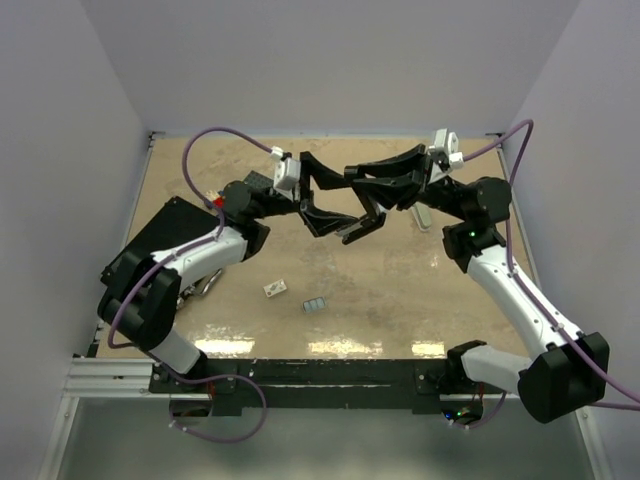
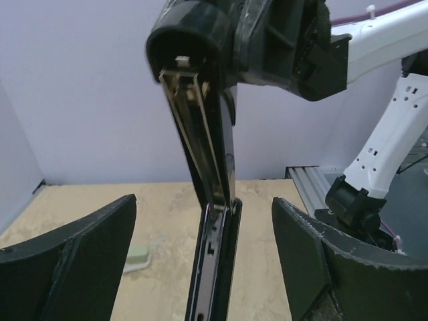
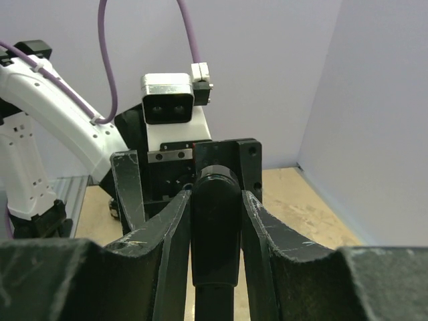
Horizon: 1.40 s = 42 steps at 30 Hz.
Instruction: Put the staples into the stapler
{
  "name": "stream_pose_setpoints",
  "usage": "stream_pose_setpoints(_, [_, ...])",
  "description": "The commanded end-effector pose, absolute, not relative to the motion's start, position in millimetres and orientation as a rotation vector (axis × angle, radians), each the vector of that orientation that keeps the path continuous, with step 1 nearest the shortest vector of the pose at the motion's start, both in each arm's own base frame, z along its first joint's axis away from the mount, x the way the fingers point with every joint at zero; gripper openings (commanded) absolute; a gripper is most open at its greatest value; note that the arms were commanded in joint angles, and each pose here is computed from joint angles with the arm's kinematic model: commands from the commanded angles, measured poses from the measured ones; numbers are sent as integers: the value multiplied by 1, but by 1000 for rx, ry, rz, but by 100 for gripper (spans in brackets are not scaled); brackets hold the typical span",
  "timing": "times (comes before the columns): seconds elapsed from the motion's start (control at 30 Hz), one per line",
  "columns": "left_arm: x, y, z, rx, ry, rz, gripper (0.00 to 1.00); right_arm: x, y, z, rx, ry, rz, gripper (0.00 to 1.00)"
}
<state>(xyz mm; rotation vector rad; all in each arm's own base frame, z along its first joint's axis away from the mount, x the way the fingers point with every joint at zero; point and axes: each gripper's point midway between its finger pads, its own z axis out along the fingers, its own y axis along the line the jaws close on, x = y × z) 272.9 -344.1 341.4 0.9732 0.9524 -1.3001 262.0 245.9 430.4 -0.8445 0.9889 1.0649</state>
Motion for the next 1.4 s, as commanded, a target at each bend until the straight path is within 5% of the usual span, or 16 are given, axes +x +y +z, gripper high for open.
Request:
stream_pose_setpoints(0.0, [246,-361,363,1106,740,-1332,85,249,247,450,-862,892,1051,0])
stream_pose_setpoints(0.6, [251,-384,314,1150,867,-1415,51,242,255,452,-877,872,1074,0])
stream_pose_setpoints(0.83, [248,-387,301,1165,893,-1425,46,243,255,452,-877,871,1073,0])
stream_pose_setpoints(0.97, [246,-387,297,1174,905,-1417,21,244,256,449,-877,879,1070,0])
stream_pose_setpoints(1.0, [245,-386,300,1169,899,-1405,5,244,255,449,-877,881,1063,0])
stream_pose_setpoints(1.03, [246,-384,298,1166,905,-1396,0,245,255,445,-873,895,1056,0])
stream_pose_setpoints(1.37, [287,-318,289,859,1080,-1267,0,253,232,391,-768,1036,936,0])
